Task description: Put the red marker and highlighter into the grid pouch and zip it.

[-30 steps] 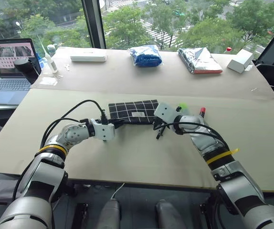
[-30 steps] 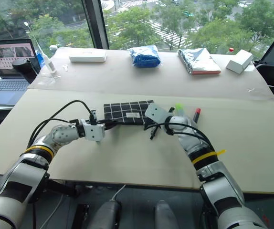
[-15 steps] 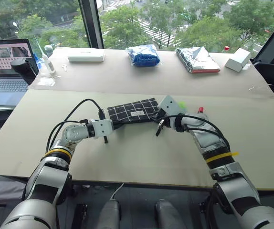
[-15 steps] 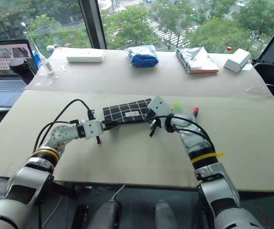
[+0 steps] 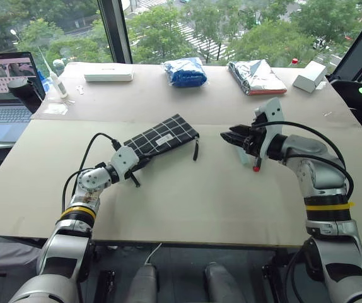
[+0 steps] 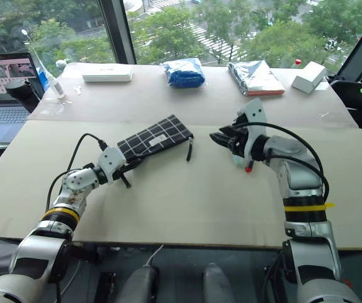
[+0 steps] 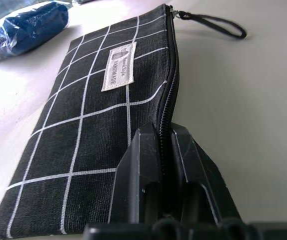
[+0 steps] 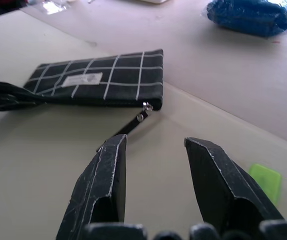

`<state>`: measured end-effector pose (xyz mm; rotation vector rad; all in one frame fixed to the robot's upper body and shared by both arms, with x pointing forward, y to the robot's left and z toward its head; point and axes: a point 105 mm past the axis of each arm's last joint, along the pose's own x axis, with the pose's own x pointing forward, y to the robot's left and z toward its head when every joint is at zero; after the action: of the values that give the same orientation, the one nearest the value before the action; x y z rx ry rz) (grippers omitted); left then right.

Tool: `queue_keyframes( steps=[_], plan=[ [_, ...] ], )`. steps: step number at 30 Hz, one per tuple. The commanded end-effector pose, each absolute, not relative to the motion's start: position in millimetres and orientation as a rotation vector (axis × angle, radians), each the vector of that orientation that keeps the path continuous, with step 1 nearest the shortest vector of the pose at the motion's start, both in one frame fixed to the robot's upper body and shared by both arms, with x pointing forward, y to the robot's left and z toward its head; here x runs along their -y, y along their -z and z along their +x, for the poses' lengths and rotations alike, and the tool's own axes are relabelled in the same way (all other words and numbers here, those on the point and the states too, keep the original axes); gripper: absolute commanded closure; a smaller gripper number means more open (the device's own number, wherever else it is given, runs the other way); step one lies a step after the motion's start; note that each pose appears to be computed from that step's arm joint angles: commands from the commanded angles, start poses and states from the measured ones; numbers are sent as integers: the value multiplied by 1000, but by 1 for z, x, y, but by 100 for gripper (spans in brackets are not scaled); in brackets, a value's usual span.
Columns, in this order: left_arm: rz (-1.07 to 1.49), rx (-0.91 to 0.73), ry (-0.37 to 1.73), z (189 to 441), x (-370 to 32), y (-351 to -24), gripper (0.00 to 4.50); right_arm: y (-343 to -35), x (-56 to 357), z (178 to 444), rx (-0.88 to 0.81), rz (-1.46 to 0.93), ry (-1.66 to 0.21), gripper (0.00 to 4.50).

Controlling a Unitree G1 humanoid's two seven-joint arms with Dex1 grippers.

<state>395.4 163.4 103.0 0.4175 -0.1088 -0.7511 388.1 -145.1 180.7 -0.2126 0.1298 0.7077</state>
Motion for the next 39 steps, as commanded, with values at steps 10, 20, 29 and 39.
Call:
queue_keyframes(
  steps=[10,20,29,39],
  plan=[
    [290,142,744,388,-152,-116,450,-164,106,406,-131,-195,-593,241],
    [283,159,773,381,-142,-129,450,-156,92,418,-148,-189,-584,241],
    [320,150,775,379,-143,-135,450,-152,85,416,-160,-172,-634,241],
    [315,140,813,375,-135,-131,450,-150,80,421,-181,-65,-626,241]
  ],
)
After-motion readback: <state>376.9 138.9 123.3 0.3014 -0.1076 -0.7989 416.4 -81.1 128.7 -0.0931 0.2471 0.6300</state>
